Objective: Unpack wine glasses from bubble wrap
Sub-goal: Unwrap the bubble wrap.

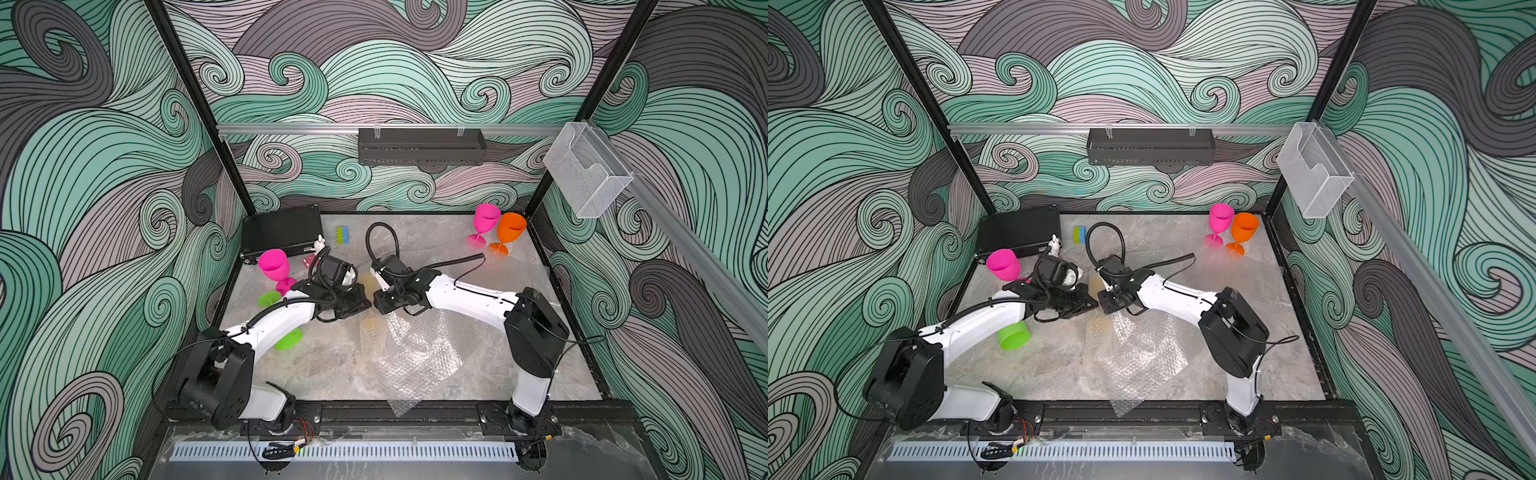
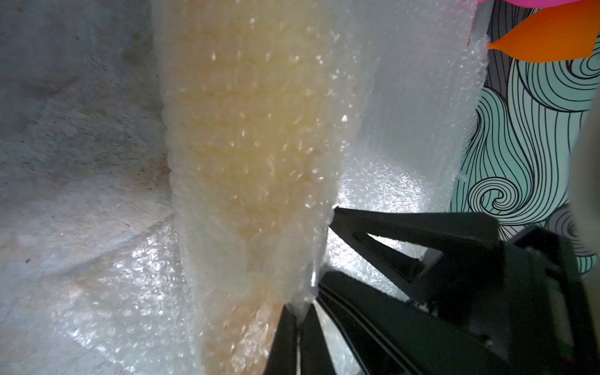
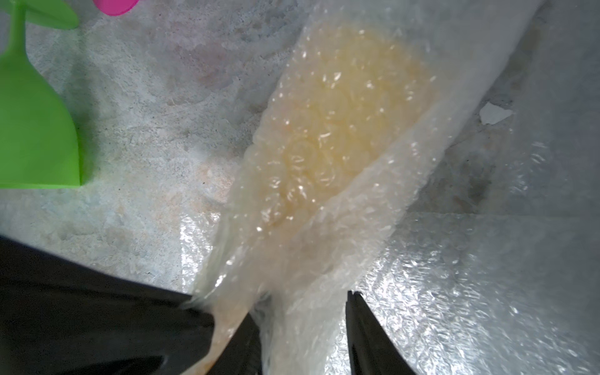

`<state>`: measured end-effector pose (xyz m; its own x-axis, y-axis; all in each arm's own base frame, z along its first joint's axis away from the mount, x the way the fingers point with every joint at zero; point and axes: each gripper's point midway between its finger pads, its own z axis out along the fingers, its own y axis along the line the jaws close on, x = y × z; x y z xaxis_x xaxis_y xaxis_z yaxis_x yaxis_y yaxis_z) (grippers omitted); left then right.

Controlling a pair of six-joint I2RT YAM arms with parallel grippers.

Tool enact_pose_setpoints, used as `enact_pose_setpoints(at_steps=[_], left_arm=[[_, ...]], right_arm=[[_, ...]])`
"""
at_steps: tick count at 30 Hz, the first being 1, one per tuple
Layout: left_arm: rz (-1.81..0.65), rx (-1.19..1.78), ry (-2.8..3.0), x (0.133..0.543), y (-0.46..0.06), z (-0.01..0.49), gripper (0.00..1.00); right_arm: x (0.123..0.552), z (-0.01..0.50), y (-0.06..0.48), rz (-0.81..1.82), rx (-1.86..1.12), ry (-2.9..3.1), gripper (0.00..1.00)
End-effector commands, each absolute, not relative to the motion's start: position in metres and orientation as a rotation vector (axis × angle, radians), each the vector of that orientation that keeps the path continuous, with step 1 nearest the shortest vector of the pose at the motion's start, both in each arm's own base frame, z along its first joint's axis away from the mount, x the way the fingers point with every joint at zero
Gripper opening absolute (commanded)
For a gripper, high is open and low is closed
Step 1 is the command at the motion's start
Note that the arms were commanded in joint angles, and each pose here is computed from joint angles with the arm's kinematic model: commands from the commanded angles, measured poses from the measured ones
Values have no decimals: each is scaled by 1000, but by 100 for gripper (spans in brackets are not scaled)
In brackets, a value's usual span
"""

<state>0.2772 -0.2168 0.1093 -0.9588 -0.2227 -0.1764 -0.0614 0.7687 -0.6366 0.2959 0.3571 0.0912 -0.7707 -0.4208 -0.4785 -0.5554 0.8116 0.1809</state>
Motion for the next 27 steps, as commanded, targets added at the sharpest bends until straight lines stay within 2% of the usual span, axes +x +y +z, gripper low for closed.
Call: enact_pose_setpoints(at_steps=[1,12,22,27], left_arm=[[-953,-181,2718,281,-221,116,0],[-955,-151,2748,279,-230,110,0],[-917,-165,2782,270,-223,96,0],[-889,-176,2801,266,-218,89,0]], right_arm=[[310,103,352,361,-715,2530,41],[315,102,366,374,-734,2506,41],[324,108,370,476,-657,2507,14],[329,109,364,550,-582,2524,8]])
